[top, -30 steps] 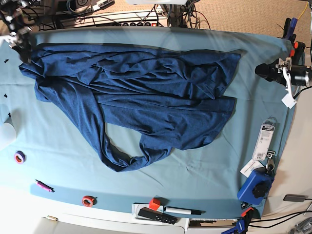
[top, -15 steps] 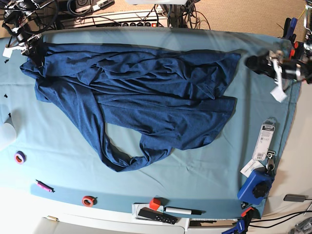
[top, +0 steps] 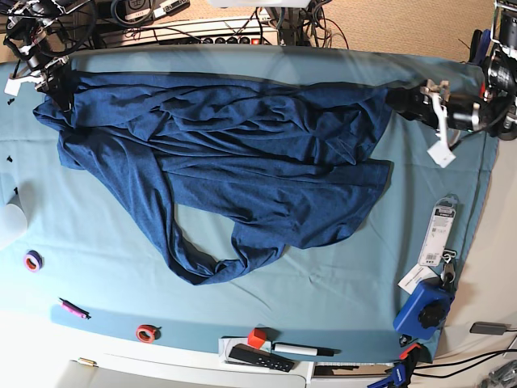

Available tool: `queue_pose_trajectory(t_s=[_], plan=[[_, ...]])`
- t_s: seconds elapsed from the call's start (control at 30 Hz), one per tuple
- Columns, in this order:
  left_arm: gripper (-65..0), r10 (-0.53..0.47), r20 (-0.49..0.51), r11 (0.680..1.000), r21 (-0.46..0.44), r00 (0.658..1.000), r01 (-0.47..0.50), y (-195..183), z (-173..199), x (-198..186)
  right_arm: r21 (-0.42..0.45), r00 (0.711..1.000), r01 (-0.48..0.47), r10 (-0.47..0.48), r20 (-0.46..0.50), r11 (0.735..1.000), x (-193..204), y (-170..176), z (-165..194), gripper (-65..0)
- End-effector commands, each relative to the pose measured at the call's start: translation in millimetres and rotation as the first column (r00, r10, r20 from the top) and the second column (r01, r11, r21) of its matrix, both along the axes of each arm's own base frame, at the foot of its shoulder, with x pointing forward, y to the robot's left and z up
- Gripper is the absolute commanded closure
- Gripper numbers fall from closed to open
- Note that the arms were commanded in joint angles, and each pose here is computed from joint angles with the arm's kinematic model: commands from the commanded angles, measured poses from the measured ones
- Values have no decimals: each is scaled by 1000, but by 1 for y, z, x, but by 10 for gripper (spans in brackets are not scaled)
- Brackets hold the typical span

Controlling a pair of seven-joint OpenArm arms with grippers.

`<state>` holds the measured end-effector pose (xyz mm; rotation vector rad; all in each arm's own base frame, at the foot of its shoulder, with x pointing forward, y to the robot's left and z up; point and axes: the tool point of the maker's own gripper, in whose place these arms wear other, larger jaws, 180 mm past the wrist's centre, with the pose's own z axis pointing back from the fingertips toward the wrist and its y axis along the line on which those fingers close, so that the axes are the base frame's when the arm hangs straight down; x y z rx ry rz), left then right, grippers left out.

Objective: Layout the t-shirt on the table in an organized manner, then fold the t-shirt properly

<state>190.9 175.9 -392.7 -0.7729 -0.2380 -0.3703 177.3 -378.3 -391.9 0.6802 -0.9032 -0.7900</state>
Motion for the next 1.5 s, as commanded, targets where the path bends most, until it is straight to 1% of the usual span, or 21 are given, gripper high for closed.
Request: queue_pose_trajectory(t_s=[0.0, 0.1, 0.2, 0.27, 0.33, 0.4, 0.43, 0.47, 0.5, 0.57, 0.6, 0.73, 0.87, 0.97, 1.03, 1.17, 1.27, 1.37, 1.47], plan=[[-317, -12, 5, 998, 58, 1000, 11, 8, 0, 0, -18, 999, -17, 18, 49, 1000, 12, -1, 11, 0], [-317, -24, 10, 995, 100, 1000, 23, 8, -3, -6, -18, 999, -17, 18, 49, 1000, 12, -1, 11, 0], [-317, -22, -10, 995, 96, 1000, 23, 7, -8, -15, -18, 999, -17, 18, 49, 1000, 12, -1, 11, 0], [-317, -13, -28, 996, 85, 1000, 16, 2, -11, -21, -18, 999, -17, 18, 49, 1000, 12, -1, 11, 0], [-308, -5, -38, 999, 54, 999, 7, -6, -12, -25, -18, 999, -17, 18, 49, 1000, 12, -1, 12, 0], [-280, 3, -43, 1000, 13, 999, -3, -17, -12, -27, -18, 999, -17, 18, 51, 1000, 13, -1, 12, 0], [-259, 4, -42, 1000, -5, 999, -4, -22, -12, -27, -17, 998, -16, 17, 53, 1000, 13, -1, 12, 0], [-222, 6, -40, 1000, -14, 999, -7, -25, -12, -27, -17, 998, -16, 17, 52, 1000, 13, -1, 12, 0], [-171, 8, -39, 1000, -21, 999, -9, -27, -12, -26, -17, 998, -15, 16, 55, 1000, 13, -1, 13, 0], [-46, 10, -36, 1000, -19, 999, -11, -27, -12, -25, -16, 998, -14, 15, 58, 1000, 12, -2, 13, 0], [0, 16, -31, 1000, -19, 999, -17, -26, -11, -23, -16, 998, -15, 15, 57, 1000, 12, -1, 13, 0], [0, 61, 14, 998, -10, 998, -60, -12, -3, -10, -16, 998, -15, 15, 56, 1000, 12, -1, 13, 0], [0, 133, 76, 991, 2, 988, -133, 9, 9, 9, -19, 998, -15, 16, 55, 1000, 12, -2, 13, 0], [0, 175, 110, 984, 6, 979, -176, 22, 17, 18, -44, 998, -22, 24, 55, 999, 11, -3, 18, 0], [0, 188, 120, 982, 7, 975, -190, 26, 19, 21, -78, 998, -33, 36, 48, 996, 10, -5, 22, 0], [0, 189, 116, 981, 8, 975, -192, 27, 18, 19, -167, 998, -68, 68, -6, 984, 2, -9, 28, 0], [0, 188, 104, 982, 12, 977, -191, 27, 16, 15, -211, 996, -85, 81, -26, 974, -5, -11, 35, 0], [0, 186, 92, 982, 20, 978, -189, 28, 13, 10, -235, 995, -100, 89, -54, 967, -15, -10, 36, 0], [0, 174, 78, 983, 46, 982, -178, 35, 12, 4, -237, 993, -108, 93, -74, 966, -25, -3, 32, 0]])
